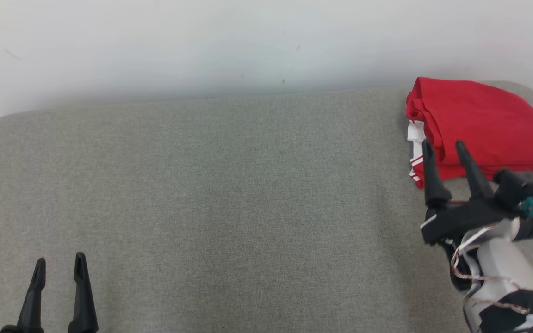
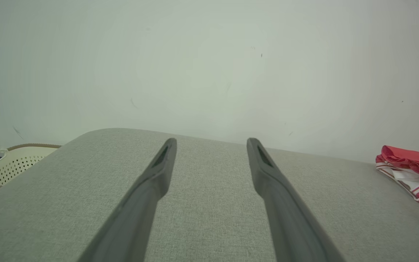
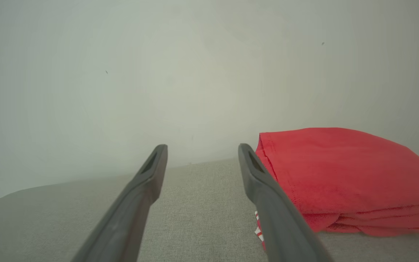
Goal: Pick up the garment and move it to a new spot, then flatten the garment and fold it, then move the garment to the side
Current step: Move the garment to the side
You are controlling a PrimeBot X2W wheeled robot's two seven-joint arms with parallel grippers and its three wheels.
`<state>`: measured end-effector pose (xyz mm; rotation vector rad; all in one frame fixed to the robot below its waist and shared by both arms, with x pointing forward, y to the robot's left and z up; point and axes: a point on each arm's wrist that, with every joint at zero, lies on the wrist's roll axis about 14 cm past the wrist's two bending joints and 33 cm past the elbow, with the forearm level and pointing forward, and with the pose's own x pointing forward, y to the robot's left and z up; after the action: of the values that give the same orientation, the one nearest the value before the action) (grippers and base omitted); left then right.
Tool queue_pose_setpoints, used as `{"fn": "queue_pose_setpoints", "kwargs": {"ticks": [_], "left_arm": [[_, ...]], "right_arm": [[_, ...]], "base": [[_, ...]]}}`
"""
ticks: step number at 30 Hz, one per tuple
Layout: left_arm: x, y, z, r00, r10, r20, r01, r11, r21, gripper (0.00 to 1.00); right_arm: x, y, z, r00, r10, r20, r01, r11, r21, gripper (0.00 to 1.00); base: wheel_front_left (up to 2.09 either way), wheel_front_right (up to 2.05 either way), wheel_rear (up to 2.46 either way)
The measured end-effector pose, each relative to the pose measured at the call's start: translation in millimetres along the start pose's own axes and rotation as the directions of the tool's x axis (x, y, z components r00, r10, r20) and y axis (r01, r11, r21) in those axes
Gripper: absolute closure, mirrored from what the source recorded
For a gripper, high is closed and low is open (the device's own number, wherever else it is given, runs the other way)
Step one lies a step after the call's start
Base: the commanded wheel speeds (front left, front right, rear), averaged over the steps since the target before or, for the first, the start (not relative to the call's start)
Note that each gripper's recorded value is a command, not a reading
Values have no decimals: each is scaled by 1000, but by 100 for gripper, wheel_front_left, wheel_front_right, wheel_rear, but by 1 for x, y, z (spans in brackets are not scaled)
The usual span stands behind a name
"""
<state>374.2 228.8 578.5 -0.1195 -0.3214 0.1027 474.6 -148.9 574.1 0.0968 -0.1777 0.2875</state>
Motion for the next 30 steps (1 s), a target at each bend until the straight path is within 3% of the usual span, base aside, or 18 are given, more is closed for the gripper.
{"fn": "queue_pose_setpoints", "kwargs": {"ticks": [13, 22, 30], "left_arm": [[-21, 1, 10, 1000, 14, 7, -14, 1000, 1, 0], [-40, 6, 4, 999, 37, -27, -37, 999, 13, 0], [-45, 7, 4, 999, 34, -33, -31, 994, 101, 0]], "right_arm": [[-49, 63, -15, 998, 62, 6, -63, 998, 27, 0], [-85, 69, -24, 999, 45, -15, -45, 999, 0, 0], [-97, 89, -29, 996, 88, -33, -88, 996, -20, 0]], "base": [[0, 0, 0], [0, 0, 0], [0, 0, 0]]}}
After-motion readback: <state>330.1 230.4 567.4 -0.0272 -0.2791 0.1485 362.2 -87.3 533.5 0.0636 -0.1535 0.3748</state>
